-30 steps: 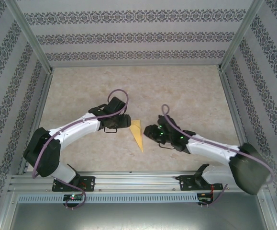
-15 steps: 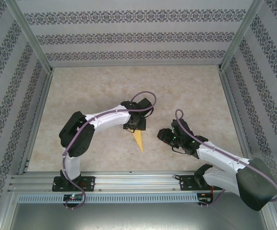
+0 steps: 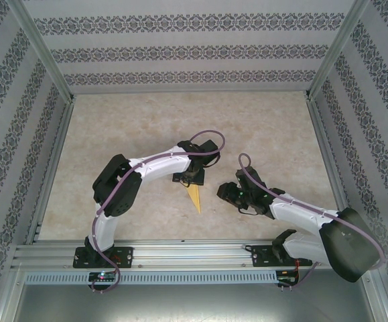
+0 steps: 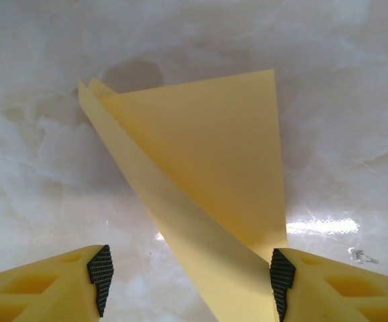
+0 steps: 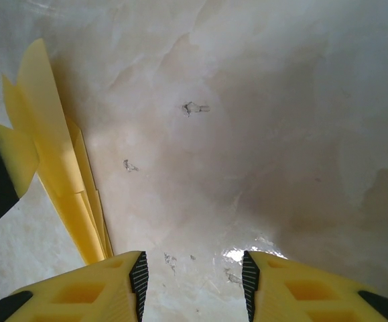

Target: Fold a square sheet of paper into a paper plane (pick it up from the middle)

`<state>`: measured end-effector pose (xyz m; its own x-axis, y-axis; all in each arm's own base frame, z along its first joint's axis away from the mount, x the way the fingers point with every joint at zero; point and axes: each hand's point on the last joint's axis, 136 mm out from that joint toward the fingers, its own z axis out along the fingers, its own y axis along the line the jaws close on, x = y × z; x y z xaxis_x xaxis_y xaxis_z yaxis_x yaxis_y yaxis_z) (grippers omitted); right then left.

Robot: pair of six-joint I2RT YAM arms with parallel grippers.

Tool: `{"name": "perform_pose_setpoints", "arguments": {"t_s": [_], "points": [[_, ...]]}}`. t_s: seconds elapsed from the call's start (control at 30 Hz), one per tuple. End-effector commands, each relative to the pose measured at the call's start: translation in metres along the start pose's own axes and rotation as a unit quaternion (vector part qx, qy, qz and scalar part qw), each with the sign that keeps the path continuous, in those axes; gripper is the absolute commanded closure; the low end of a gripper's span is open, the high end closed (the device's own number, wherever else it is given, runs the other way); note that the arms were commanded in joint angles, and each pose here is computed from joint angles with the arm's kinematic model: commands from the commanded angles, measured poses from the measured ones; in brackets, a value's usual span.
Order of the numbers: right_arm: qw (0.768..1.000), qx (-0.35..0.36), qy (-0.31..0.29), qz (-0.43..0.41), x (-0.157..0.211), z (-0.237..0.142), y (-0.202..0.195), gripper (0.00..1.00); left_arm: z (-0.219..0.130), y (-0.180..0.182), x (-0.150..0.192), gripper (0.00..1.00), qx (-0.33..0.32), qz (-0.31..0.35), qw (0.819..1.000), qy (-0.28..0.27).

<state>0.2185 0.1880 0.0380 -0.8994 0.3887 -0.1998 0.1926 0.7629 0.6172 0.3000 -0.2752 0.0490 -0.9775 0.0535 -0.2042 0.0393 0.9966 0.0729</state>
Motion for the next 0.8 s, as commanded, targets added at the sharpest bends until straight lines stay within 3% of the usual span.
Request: {"name": "perform_pose_setpoints", "arguments": {"t_s": [0.0, 0.37, 0.77], "points": [[1.0, -0.018, -0.002, -0.019, -0.003, -0.001, 0.017, 0.56, -0.005, 0.01, 0.006, 0.35, -0.022, 0.002, 1.0, 0.003], [0.998, -0.046, 0.006, -0.049, 0.003, 0.004, 0.038, 0.55, -0.013, 0.023, 0.008, 0.47, -0.01, -0.016, 1.0, -0.014], [0.991, -0.071, 0.055, -0.098, 0.016, 0.027, 0.068, 0.53, -0.007, 0.039, 0.014, 0.57, 0.02, -0.037, 0.999, -0.011]]}}
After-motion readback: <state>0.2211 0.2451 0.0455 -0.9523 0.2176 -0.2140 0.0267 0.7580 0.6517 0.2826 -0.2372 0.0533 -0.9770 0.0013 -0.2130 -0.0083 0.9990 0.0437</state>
